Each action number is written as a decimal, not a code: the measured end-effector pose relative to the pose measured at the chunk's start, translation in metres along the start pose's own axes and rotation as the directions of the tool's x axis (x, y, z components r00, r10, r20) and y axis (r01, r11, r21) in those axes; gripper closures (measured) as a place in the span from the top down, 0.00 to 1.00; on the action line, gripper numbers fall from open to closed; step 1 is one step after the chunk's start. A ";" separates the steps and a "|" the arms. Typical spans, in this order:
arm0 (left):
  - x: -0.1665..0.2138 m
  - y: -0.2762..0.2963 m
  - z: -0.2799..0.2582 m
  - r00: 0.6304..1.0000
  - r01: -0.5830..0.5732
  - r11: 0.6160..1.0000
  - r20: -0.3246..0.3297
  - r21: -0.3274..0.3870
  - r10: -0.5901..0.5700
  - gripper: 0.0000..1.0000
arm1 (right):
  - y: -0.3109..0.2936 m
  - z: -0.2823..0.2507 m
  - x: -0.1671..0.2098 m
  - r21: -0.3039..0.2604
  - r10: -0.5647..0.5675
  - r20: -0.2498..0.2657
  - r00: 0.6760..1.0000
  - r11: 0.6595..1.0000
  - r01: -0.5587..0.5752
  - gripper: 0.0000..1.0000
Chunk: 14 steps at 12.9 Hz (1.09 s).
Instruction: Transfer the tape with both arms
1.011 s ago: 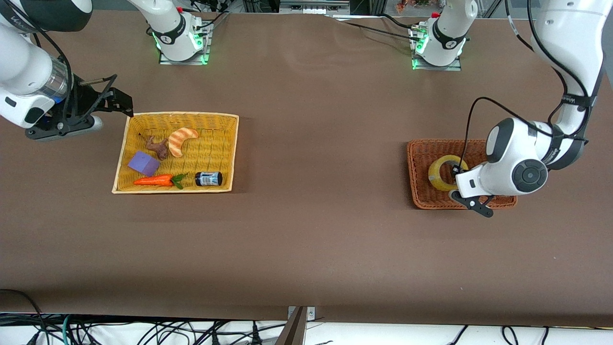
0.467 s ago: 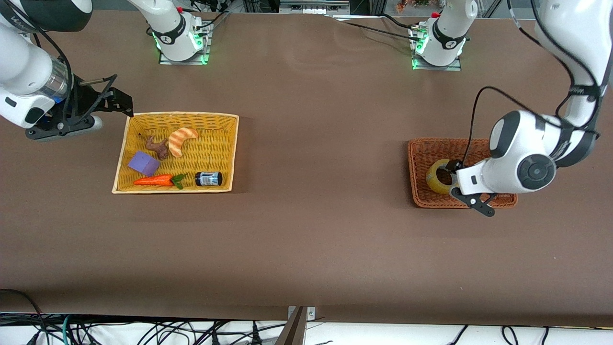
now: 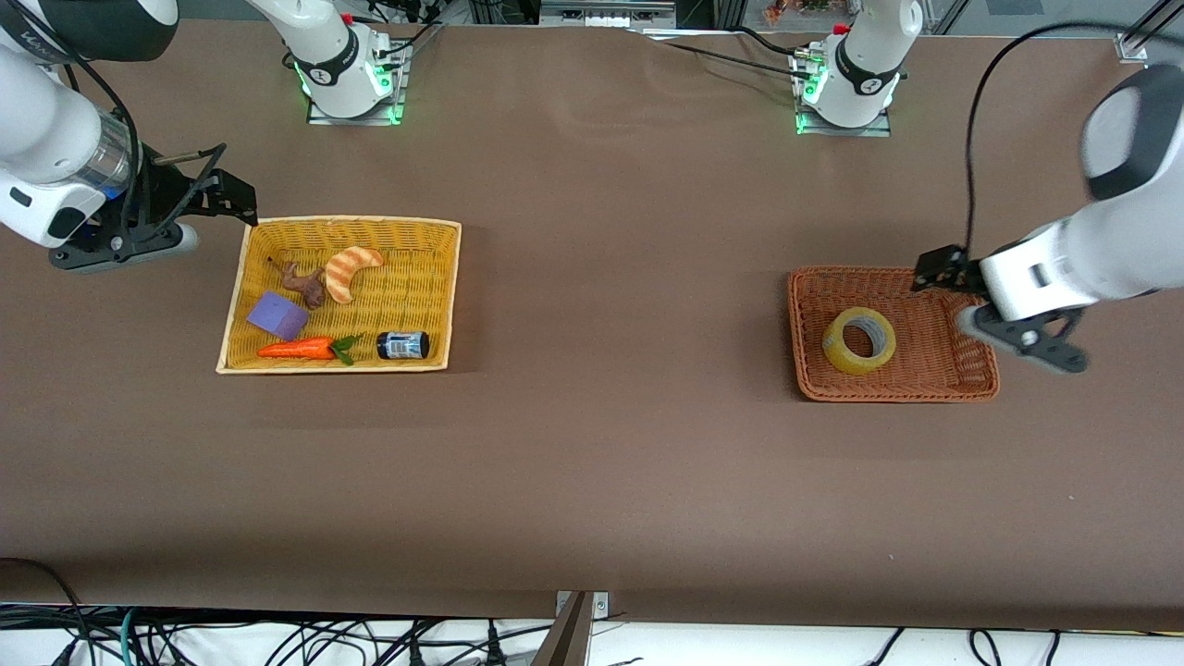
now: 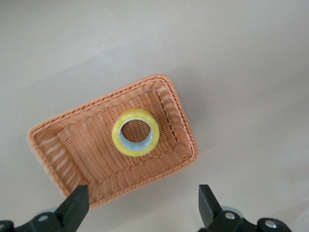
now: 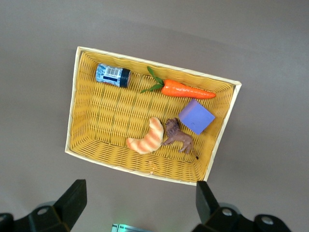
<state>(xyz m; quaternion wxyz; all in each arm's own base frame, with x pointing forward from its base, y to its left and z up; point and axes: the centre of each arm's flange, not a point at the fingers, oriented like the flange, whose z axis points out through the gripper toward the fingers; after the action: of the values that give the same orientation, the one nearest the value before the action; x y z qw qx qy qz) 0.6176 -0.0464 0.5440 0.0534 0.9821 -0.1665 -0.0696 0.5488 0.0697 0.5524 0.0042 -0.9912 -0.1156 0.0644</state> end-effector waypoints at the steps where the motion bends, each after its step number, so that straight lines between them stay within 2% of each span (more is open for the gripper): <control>1: -0.005 0.003 -0.017 0.998 0.057 0.998 -0.020 0.012 -0.057 1.00 | 0.000 0.000 0.000 0.000 0.000 0.000 1.000 1.000 0.000 1.00; 4: -0.020 0.012 -0.044 0.957 0.283 0.958 -0.076 0.053 -0.279 1.00 | 0.000 0.000 0.000 0.000 0.000 0.000 1.000 1.000 0.000 1.00; 6: -0.026 0.008 -0.041 0.933 0.351 0.934 -0.112 0.065 -0.343 1.00 | 0.000 0.000 0.000 0.000 0.000 0.000 1.000 1.000 0.000 1.00; 8: -0.039 0.007 -0.028 0.927 0.365 0.928 -0.121 0.072 -0.355 1.00 | 0.000 0.000 0.000 0.000 0.000 0.000 1.000 1.000 0.000 1.00; 11: -0.061 0.017 -0.017 0.932 0.355 0.933 -0.097 0.058 -0.349 1.00 | 0.000 0.000 0.000 0.000 0.000 0.000 1.000 1.000 0.000 1.00; 14: -0.065 0.016 -0.018 0.931 0.356 0.933 -0.107 0.057 -0.349 1.00 | 0.000 -0.002 0.000 -0.001 0.000 -0.004 1.000 1.000 0.000 1.00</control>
<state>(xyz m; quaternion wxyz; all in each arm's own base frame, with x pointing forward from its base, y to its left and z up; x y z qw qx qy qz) 0.5545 -0.0385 0.5719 0.0110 0.9995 0.0128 -0.0251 0.5492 0.0697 0.5540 0.0041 -0.9913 -0.1157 0.0626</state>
